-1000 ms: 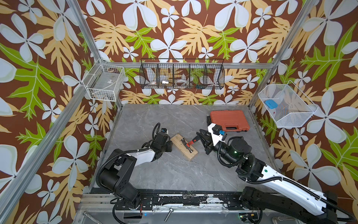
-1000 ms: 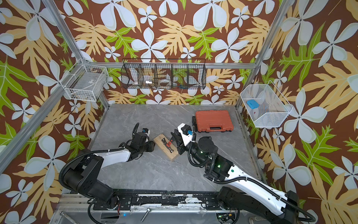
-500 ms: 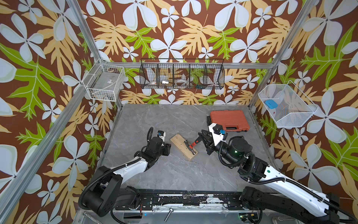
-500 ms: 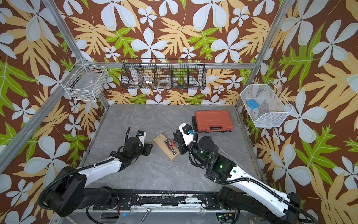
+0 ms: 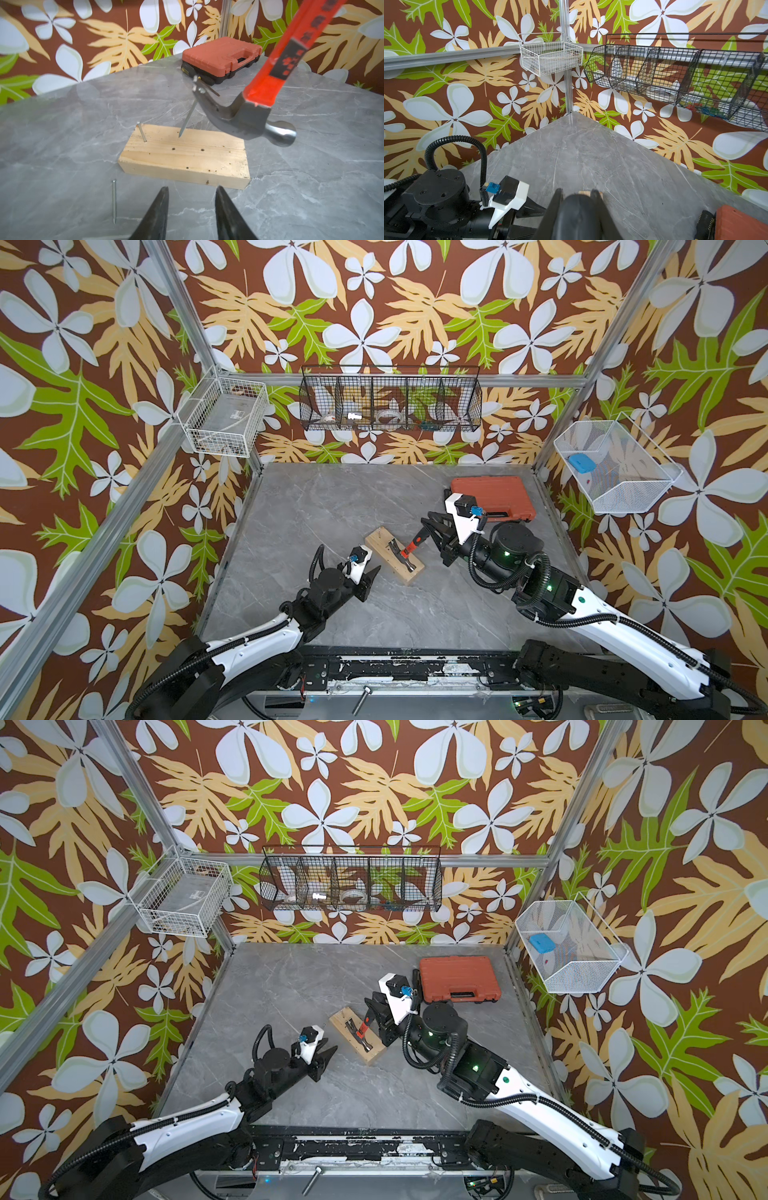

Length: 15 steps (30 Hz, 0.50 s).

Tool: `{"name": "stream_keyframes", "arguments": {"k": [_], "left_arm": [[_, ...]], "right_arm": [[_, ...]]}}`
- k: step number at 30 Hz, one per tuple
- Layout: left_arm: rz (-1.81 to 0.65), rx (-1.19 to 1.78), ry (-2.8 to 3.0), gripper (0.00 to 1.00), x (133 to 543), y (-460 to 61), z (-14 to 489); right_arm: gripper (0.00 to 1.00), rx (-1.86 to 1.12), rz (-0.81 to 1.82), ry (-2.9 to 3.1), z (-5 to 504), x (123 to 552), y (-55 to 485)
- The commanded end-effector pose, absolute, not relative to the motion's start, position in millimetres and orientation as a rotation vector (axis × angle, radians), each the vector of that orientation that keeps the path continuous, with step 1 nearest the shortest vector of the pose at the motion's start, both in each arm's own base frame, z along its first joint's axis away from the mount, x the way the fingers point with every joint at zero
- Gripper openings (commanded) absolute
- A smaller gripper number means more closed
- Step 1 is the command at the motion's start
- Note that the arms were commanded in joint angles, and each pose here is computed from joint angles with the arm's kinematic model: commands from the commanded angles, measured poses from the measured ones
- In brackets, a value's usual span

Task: Use a claw hammer to pull out a nail
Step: Pick up the nail with the hammer.

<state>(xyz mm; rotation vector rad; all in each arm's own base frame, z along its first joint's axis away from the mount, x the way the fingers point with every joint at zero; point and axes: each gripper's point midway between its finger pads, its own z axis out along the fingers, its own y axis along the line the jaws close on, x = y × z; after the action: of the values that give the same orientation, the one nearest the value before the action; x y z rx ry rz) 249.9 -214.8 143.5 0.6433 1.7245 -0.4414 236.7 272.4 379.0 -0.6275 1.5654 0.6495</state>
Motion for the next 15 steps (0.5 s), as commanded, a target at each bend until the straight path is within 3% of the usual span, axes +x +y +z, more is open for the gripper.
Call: {"name": "stream_keyframes", "arguments": {"k": [1,15], "left_arm": [[-0.342,0.684,1.581,0.36,256.3,-216.9,169.3],[-0.228,0.684,1.551,0.40,272.6,-219.1,174.9]], "right_arm": [[0.00,-0.635,0.733,1.482,405.2,228.9,280.8],[0.00,-0.709,0.787,1.441,414.4,214.6,286.2]]}}
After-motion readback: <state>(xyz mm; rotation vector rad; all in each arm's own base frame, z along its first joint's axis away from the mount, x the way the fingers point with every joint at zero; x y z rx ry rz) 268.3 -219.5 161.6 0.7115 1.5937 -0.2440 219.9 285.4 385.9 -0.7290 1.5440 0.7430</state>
